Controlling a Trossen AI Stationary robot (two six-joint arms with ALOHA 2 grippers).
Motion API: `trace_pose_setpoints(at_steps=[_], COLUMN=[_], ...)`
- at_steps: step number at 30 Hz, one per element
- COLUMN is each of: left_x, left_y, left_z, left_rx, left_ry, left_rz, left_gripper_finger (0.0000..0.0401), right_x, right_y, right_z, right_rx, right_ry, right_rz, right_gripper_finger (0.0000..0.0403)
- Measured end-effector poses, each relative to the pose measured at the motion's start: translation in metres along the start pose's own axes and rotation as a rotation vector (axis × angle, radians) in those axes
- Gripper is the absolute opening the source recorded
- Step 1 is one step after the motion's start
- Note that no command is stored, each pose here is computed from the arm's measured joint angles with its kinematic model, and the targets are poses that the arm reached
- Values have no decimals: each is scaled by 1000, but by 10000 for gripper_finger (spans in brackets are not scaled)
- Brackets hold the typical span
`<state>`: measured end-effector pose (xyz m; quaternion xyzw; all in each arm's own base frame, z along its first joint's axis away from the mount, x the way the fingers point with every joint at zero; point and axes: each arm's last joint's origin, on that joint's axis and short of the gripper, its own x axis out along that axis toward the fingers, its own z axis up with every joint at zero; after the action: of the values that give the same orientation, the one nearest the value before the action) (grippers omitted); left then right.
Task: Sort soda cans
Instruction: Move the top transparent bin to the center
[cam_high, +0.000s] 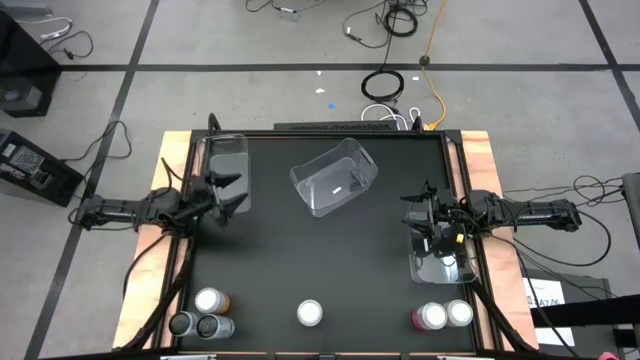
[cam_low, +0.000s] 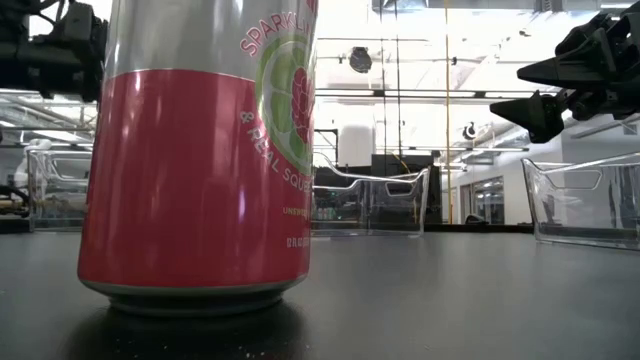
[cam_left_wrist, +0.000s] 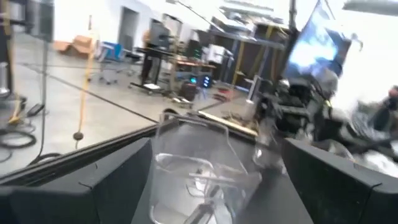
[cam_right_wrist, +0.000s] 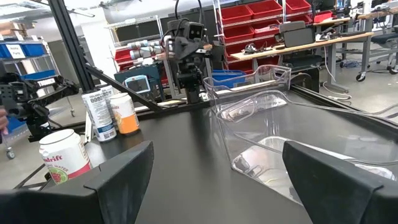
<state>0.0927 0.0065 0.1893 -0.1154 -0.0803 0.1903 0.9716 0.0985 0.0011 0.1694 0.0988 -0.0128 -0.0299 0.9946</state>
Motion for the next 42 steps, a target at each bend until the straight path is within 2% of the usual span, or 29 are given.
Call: trace_pose_setpoints(at_steps=[5,8,11,17,24,27,30,36,42], left_x=[-2,-6,-12,-20,-5,7,21,49,85], left_y=[-3,-5,-8,-15,-31,-39,-46,-58,-67], left_z=[19,42,66,115,154,159,156,143,132], left_rx=[-33,-101,-107,-76,-10,37,39,63,56], left_ry=[-46,-98,-99,27,280,394,445,497,477], left_rz=[-7,-20,-38,-69,-10,22,26,39,72], left_gripper_finger=[368,368,368,368,367,368,367,367,367], right_x=[0,0,0,0,0,0,0,0,0], right_y=[0,0,0,0,0,0,0,0,0], right_z=[0,0,0,0,0,0,0,0,0], right_rx=[0,0,0,0,0,0,0,0,0], right_ry=[0,0,0,0,0,0,0,0,0], right_rz=[0,1,0,0,0,1,0,0,0], right_gripper_finger=[350,350,350,350,350,350,350,350,350])
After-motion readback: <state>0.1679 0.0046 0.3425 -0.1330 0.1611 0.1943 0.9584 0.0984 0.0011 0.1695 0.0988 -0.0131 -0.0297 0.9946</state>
